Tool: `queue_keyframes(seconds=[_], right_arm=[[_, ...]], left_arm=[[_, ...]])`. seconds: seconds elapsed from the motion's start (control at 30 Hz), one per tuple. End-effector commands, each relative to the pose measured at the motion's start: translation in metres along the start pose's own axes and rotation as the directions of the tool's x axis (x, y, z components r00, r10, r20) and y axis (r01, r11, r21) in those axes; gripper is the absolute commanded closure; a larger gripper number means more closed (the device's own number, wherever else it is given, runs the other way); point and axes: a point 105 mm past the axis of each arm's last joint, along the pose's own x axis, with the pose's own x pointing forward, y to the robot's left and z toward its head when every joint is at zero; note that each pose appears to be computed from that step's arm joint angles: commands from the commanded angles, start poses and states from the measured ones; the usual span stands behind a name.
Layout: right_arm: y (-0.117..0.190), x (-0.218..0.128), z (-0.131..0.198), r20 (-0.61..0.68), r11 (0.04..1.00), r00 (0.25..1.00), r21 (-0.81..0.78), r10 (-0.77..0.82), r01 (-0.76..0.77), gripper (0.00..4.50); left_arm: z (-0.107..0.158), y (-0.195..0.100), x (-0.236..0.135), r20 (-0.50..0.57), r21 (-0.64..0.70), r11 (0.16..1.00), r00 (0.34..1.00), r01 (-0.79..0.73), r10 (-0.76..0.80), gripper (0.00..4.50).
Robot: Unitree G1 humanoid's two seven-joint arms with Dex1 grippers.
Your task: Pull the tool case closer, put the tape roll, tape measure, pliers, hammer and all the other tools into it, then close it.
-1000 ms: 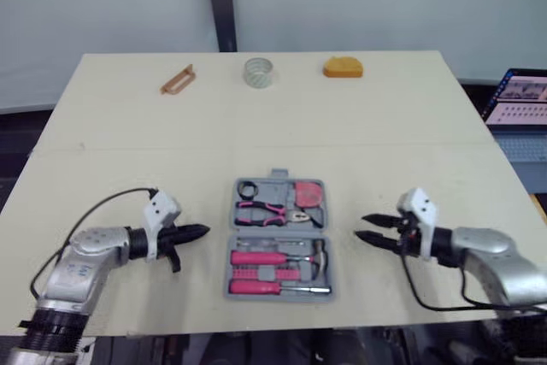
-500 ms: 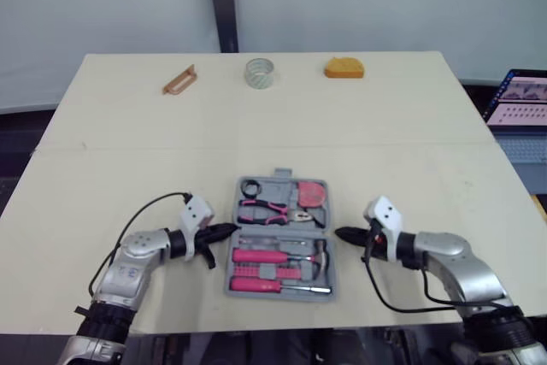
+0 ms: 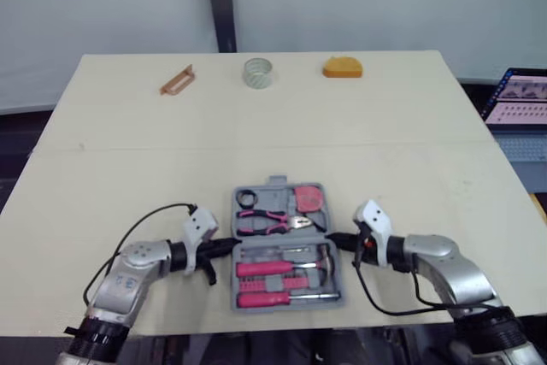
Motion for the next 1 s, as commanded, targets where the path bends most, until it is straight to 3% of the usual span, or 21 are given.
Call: queue_keyframes(seconds=[0.03,1.0], right_arm=[[0.013,-0.002,0.009,0.024,0.998,0.998,-0.022,0.061,-0.06,4.44],[0.02,-0.009,0.003,0.015,0.999,0.999,0.0,0.043,-0.043,4.44]], left_arm=[[-0.006,-0.011,-0.003,-0.02,-0.016,0.999,0.999,0.036,-0.036,4.5],[-0.019,-0.017,-0.006,-0.045,-0.053,0.998,0.999,0.027,-0.029,4.5]])
